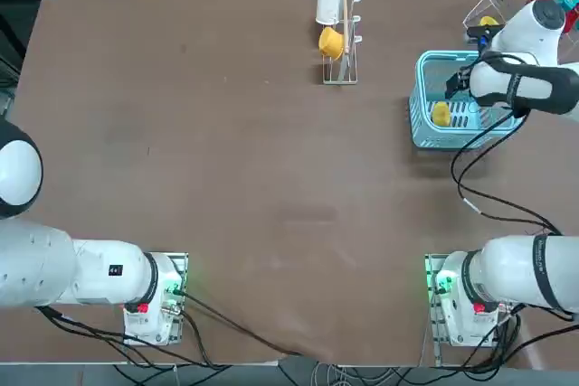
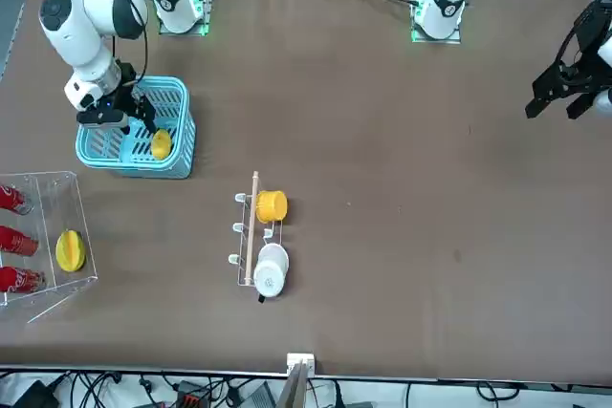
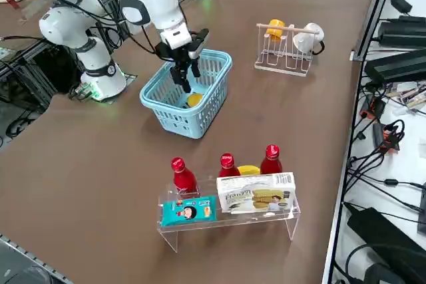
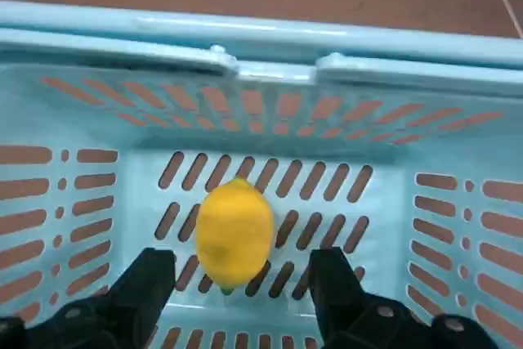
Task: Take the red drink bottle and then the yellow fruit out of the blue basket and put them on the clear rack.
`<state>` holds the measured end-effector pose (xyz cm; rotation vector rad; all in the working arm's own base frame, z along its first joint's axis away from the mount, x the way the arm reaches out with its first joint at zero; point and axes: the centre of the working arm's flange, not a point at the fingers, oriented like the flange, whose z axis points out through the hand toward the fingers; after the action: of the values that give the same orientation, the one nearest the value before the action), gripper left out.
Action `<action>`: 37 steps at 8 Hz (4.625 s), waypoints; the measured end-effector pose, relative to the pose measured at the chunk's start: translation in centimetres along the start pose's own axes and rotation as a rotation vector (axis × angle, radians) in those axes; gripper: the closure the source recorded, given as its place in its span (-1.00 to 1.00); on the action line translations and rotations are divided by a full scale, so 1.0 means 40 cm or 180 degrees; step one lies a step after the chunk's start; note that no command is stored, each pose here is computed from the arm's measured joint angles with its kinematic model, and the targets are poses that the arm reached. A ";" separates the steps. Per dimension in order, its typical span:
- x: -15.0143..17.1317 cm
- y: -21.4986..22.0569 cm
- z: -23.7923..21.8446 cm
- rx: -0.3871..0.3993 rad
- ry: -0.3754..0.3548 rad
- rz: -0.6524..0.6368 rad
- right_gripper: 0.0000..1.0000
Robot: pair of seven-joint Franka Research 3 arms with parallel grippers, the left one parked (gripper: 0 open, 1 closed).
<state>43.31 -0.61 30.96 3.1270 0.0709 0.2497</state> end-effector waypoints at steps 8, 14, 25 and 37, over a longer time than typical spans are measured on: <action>-0.018 -0.064 0.161 0.0027 -0.0098 0.0064 -1.00; -0.031 -0.053 0.197 0.0020 -0.0200 0.0117 -1.00; -0.041 -0.030 0.261 0.0007 -0.0159 0.0218 -0.85; 0.204 0.002 -0.246 -0.0121 -0.0865 0.0309 -0.72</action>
<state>49.79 -0.30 41.96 3.0957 -0.0858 -0.1729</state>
